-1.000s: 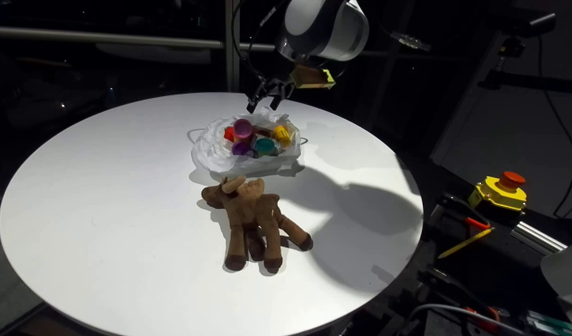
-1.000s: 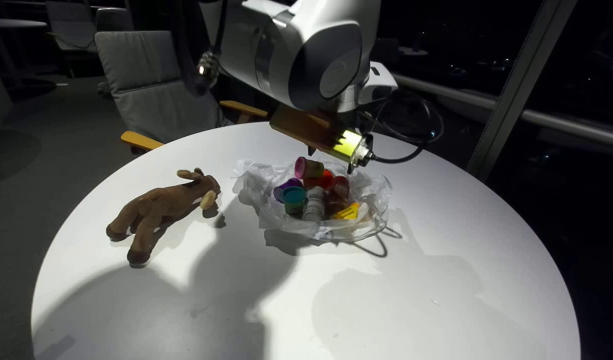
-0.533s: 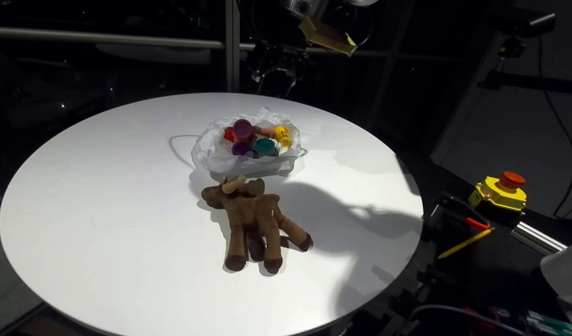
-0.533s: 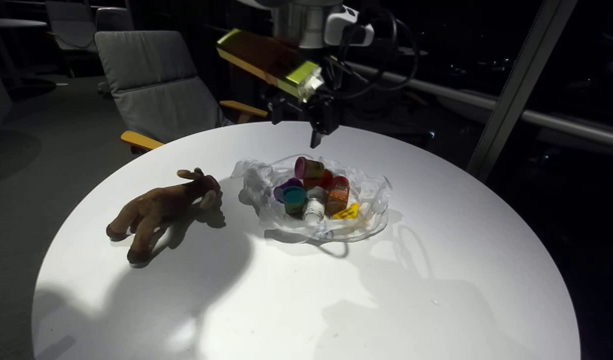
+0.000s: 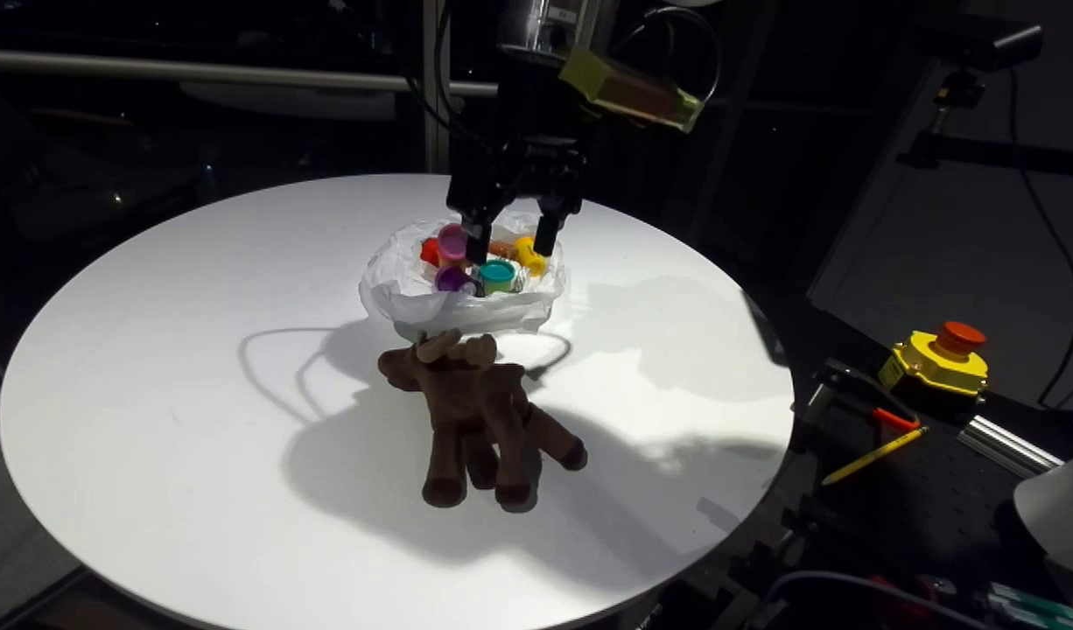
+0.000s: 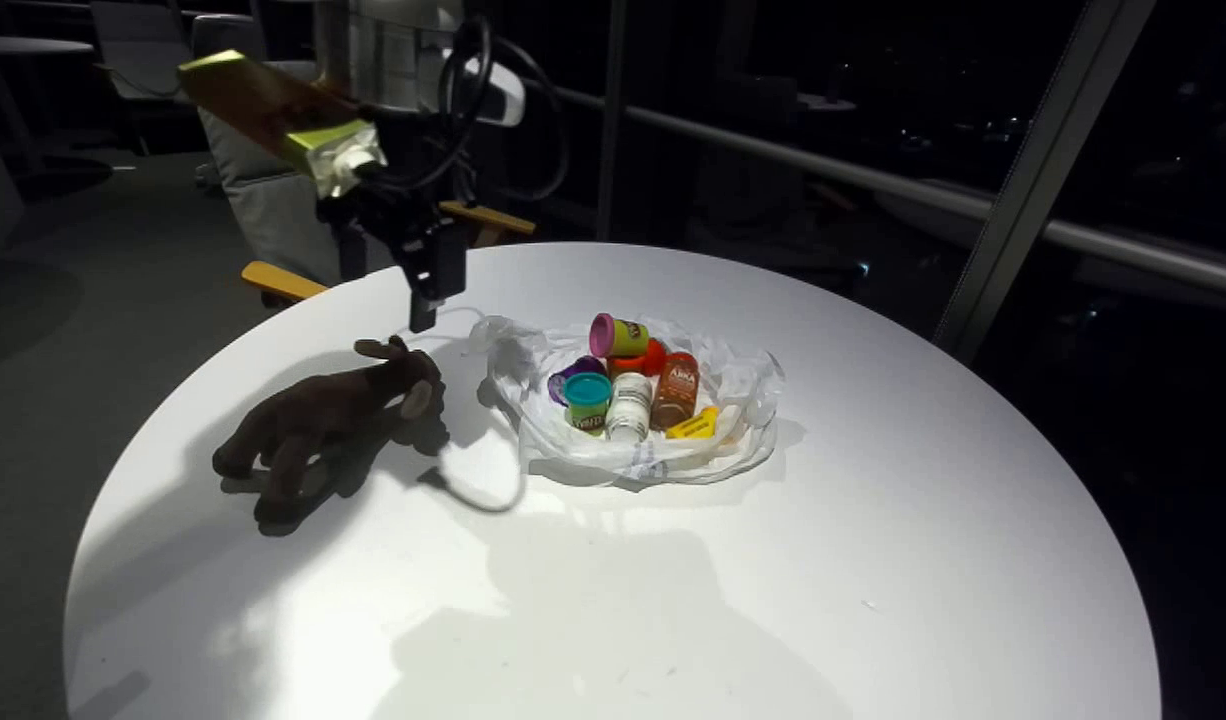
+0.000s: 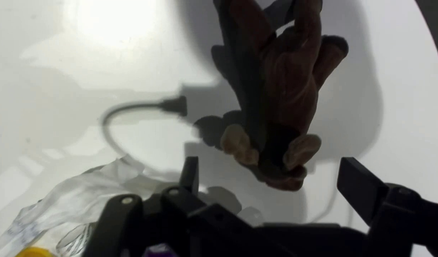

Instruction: Put the objects on the table in the plastic bag

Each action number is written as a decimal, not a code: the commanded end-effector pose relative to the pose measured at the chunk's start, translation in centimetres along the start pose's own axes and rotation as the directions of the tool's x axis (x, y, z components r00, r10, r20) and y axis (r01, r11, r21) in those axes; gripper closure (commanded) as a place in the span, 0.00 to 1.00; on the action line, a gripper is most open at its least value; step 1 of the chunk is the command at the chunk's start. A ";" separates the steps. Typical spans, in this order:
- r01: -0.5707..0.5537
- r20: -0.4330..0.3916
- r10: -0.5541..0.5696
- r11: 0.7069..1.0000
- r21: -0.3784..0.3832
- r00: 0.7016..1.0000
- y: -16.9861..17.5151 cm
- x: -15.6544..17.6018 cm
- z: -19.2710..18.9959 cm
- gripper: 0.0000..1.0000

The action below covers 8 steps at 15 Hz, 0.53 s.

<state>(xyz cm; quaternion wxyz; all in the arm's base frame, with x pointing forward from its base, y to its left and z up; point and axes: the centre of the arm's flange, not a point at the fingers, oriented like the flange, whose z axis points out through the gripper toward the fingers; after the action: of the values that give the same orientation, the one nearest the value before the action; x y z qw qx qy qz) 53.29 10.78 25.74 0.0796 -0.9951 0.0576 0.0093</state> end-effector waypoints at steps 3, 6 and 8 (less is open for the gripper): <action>0.042 0.048 -0.042 0.999 -0.005 0.998 -3.2 -3.2 5.0 0.00; 0.069 0.063 -0.069 0.998 0.002 0.996 -3.7 -4.1 7.4 0.00; 0.100 0.039 -0.100 0.995 0.019 0.994 -3.9 -4.6 8.5 0.00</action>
<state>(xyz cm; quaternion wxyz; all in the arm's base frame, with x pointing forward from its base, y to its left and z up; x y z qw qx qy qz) 49.67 15.72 19.23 0.0737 -0.9960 0.0190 0.0463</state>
